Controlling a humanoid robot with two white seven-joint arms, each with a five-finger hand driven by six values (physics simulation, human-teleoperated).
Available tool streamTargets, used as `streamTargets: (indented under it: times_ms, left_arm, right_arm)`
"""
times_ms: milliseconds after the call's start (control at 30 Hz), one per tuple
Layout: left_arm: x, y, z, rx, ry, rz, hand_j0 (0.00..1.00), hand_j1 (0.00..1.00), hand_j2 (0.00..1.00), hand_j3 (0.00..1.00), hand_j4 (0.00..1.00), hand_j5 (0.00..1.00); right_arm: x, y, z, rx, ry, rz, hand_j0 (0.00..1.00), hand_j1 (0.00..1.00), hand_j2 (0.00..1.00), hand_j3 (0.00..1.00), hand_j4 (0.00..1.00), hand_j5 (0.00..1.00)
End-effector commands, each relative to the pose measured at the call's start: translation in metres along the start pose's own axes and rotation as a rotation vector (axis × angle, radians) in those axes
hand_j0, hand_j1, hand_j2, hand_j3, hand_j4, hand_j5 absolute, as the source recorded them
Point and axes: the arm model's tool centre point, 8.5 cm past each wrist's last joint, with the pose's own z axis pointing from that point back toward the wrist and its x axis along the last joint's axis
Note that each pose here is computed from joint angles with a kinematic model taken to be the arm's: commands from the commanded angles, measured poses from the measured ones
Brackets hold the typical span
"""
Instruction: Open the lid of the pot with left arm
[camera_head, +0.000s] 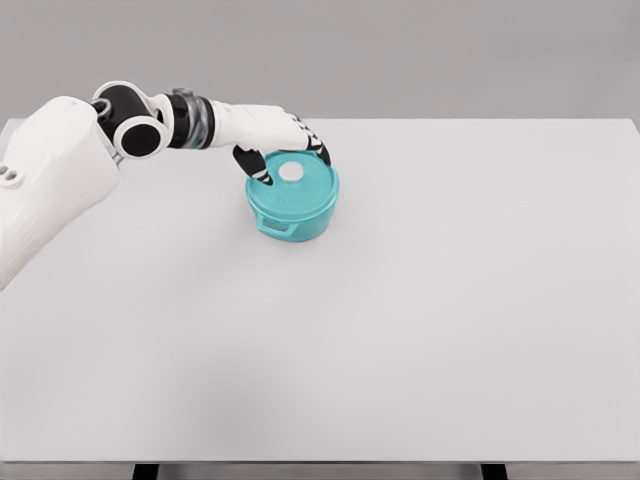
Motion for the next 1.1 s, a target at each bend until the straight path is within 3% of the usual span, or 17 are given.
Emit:
streamTargets:
  times_ms: [0,267,367,600,867,1067]
  left_arm:
    - [-0.001,-0.001,0.0,-0.002,0.001,0.004,0.82,0.82,0.82,0.82,0.82,0.82]
    - [0.002,-0.007,-0.004,-0.022,-0.004,0.001,0.73,0.73,0.73,0.73,0.73,0.73]
    - [0.001,-0.007,-0.004,-0.023,-0.003,0.001,0.65,0.65,0.65,0.65,0.65,0.65]
    - [0.002,-0.009,-0.005,-0.031,-0.005,-0.002,0.63,0.63,0.63,0.63,0.63,0.63]
    - [0.002,-0.01,-0.005,-0.035,-0.005,-0.004,0.45,0.45,0.45,0.45,0.45,0.45]
    - [-0.01,-0.011,0.01,-0.039,0.028,-0.008,0.39,0.39,0.39,0.39,0.39,0.39]
  right_arm:
    - [0.0,0.0,0.0,0.001,0.0,0.0,1.0,1.0,1.0,1.0,1.0,1.0]
    - [0.0,0.0,0.0,0.001,0.0,0.0,1.0,1.0,1.0,1.0,1.0,1.0]
    - [0.0,0.0,0.0,0.001,-0.001,0.0,1.0,1.0,1.0,1.0,1.0,1.0]
    - [0.0,0.0,0.0,0.0,-0.001,0.0,1.0,1.0,1.0,1.0,1.0,1.0]
    - [0.0,0.0,0.0,0.0,0.0,0.0,1.0,1.0,1.0,1.0,1.0,1.0]
    - [0.0,0.0,0.0,0.0,0.0,0.0,1.0,1.0,1.0,1.0,1.0,1.0]
